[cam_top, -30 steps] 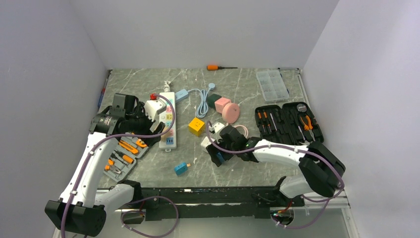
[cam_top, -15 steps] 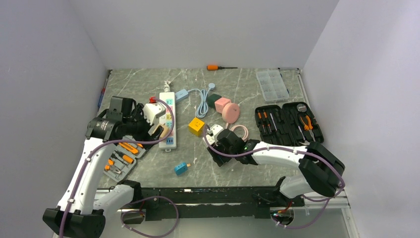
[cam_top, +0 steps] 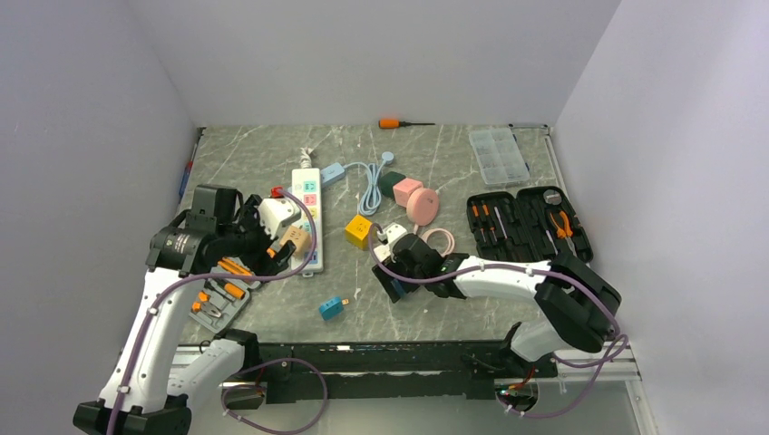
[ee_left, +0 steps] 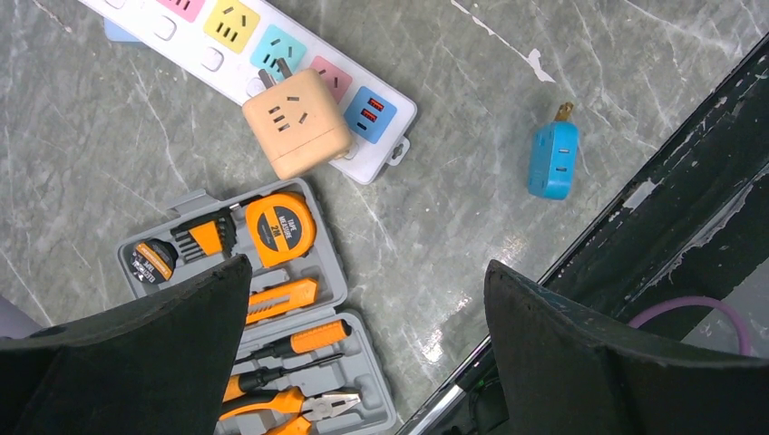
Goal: Pull the plug off the socket
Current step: Remove the plug from the socket.
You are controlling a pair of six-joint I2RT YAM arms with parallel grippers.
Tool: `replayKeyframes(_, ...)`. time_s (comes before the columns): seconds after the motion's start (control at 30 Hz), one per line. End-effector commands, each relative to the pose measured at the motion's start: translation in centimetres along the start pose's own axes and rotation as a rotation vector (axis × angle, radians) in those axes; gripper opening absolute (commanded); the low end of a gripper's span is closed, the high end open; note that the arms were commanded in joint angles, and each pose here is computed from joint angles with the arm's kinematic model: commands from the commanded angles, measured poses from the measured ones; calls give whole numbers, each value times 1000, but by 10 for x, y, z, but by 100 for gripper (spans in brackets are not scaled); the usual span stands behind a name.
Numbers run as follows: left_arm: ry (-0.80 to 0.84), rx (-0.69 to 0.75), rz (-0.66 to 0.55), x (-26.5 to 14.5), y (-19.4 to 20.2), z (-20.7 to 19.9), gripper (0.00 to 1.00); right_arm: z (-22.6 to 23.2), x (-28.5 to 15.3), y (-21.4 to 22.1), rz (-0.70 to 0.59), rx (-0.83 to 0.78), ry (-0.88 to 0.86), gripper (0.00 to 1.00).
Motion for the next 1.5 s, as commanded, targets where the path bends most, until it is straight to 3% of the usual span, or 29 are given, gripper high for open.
replayKeyframes(0.0, 7, 22, -19, -2, -1, -2, 100, 6, 4, -29, -72, 29, 9, 94)
replayKeyframes(0.1, -2, 28, -20, -1, 0, -2, 99, 6, 7, -26, -59, 40, 14, 84)
replayKeyframes(0.33, -38, 111, -79, -4, -4, -1, 99, 5, 8, -27, -57, 61, 27, 16)
replayKeyframes(0.43, -86, 218, -179, -9, -13, -2, 99, 11, -5, -41, -98, 65, -8, 0)
replayKeyframes(0.67, -127, 703, -454, -22, -28, -39, 100, 66, -63, -95, -212, 6, -330, 0)
replayKeyframes(0.77, -227, 933, -558, -28, -34, -49, 99, 89, -88, -111, -213, -25, -459, 0)
replayKeyframes(1.0, -309, 1309, -609, -29, -37, -62, 99, 128, -125, -142, -235, -52, -635, 0)
replayKeyframes(1.17, -363, 1393, -663, -35, -51, -62, 99, 155, -131, -156, -232, -92, -668, 0)
replayKeyframes(1.47, -254, 1420, -671, -29, -42, -77, 99, 190, -132, -169, -279, -108, -696, 0)
Point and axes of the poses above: each gripper's point midway between its finger pads, its own x axis out along the fingers, its own z axis along the line the jaws close on, y = z × x, the point moved 1 cm from there along -x, back along the fingers, and after that the axes turned 6 degrees about x, right-handed, at the moved point
